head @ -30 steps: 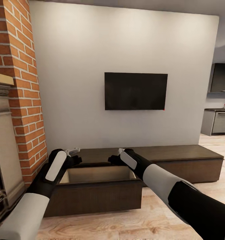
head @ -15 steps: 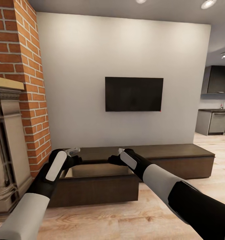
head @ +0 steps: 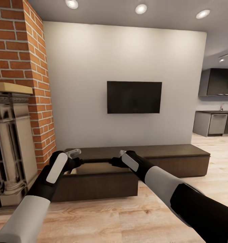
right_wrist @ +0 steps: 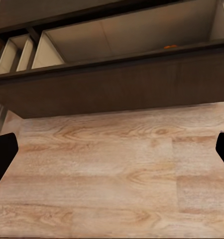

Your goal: Place each of the two pumpkins and all three candles from the living room inside a cabinet in the living room (use any cabinet), then make sure every cabinet is closed, and position the cauldron so it is next to a table in the living room.

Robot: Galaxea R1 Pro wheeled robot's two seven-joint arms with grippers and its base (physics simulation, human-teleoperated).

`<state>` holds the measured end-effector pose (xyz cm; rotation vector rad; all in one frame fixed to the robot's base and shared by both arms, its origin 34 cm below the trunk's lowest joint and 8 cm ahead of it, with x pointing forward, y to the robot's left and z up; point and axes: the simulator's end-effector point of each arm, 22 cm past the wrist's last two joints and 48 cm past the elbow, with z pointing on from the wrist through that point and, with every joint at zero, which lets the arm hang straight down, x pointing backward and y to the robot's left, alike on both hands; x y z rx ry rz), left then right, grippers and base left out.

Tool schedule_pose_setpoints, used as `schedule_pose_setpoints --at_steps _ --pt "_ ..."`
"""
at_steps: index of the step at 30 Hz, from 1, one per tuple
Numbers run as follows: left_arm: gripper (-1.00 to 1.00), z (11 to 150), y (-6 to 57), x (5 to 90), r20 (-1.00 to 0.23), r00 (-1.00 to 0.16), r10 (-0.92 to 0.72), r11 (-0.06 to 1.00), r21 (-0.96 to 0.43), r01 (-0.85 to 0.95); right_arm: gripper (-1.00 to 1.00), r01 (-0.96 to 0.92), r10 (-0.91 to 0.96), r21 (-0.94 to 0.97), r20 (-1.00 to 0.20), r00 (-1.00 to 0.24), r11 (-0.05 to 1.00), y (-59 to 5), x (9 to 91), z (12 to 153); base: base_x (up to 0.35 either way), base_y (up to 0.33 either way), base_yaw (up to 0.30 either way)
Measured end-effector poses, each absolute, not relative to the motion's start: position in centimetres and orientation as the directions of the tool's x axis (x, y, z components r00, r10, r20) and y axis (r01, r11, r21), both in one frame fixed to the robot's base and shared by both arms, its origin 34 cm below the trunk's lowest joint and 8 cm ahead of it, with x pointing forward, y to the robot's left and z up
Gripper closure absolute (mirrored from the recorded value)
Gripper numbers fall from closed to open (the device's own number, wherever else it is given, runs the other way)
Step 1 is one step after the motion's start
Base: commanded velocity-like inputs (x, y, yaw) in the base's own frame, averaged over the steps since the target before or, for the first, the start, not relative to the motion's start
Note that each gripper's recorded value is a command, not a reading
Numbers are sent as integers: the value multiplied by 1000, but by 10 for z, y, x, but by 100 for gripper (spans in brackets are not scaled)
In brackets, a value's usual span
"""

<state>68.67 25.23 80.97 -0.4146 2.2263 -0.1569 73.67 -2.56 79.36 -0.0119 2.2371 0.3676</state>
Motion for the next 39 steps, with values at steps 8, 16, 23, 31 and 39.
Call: schedule_pose_setpoints --at_steps 8,16,23,31,39 --pt "-100 808 250 686 -730 -589 -348 937 -254 -239 -100 -133 116 259 -759 -641 957 -26 736 792 -168 0 0" --pt "-100 790 251 682 -729 -589 -349 937 -254 -241 -100 -133 116 259 -759 -641 957 -26 732 775 -17 0 0" --pt "-100 771 253 680 -726 -593 -350 936 -252 -244 -100 -130 116 260 -752 -649 957 -26 729 755 0 0 100" --pt "-100 745 252 678 -716 -603 -351 936 -250 -248 -100 -128 112 260 -739 -664 957 -26 725 729 0 0 127" --pt "-100 720 251 675 -707 -613 -352 936 -248 -252 -100 -124 112 262 -729 -675 957 -26 722 703 0 0 125"
